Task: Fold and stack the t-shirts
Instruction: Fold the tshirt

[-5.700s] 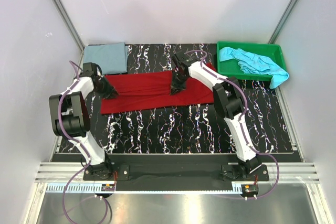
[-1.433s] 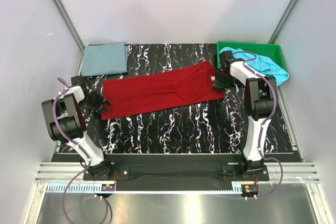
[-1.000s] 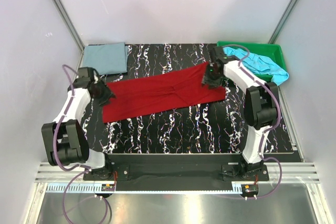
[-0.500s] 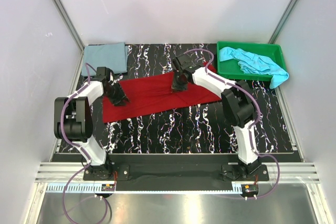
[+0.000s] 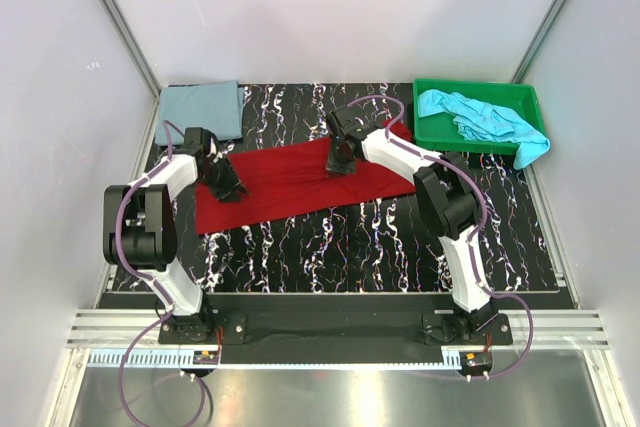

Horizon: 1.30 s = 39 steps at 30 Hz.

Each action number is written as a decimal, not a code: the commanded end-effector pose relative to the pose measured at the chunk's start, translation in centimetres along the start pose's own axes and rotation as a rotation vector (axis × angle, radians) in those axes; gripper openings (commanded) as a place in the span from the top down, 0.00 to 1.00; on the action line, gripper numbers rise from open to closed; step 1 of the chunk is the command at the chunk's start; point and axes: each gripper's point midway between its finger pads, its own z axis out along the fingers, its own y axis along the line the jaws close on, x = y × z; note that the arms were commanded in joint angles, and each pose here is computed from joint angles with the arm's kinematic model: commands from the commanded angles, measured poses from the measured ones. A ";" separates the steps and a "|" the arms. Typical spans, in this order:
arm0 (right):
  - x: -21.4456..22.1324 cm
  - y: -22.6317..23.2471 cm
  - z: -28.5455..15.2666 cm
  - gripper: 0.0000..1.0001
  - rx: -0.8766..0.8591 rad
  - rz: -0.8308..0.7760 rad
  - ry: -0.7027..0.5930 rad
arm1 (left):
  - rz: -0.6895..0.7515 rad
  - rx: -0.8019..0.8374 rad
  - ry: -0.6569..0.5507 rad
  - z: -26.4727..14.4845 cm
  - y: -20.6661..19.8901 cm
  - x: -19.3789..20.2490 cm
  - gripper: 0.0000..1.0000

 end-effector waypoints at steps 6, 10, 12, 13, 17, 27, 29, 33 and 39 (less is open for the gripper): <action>-1.4 1.2 0.3 0.95 -0.014 0.002 -0.055 | 0.007 0.028 0.003 -0.3 -0.7 0.6 0.65; -1.4 1.3 0.1 0.94 -0.018 -0.007 -0.055 | 0.011 0.035 -0.006 -0.8 -0.9 0.8 0.67; -1.3 1.3 0.2 0.95 -0.019 -0.007 -0.052 | 0.037 0.046 0.006 -0.7 -1.9 1.6 0.67; -1.3 1.3 0.1 0.95 -0.020 -0.007 -0.051 | 0.054 0.053 0.019 -0.5 -2.5 2.0 0.67; -1.4 2.0 -0.9 0.95 -0.044 -0.005 -0.057 | 0.089 0.055 0.053 0.4 -3.8 3.2 0.69; -0.4 2.8 -1.1 0.95 -0.059 -0.021 -0.042 | 0.095 0.019 0.086 2.1 -3.2 4.2 0.69; -0.3 2.6 -1.0 0.94 -0.052 -0.022 -0.042 | 0.093 0.008 0.096 2.6 -2.9 4.3 0.70; -0.1 2.6 -0.8 0.95 -0.052 -0.021 -0.035 | 0.082 -0.007 0.116 3.2 -2.4 4.6 0.69; -0.1 2.2 0.2 0.94 -0.035 -0.033 -0.031 | 0.068 -0.022 0.133 3.5 -1.8 5.2 0.70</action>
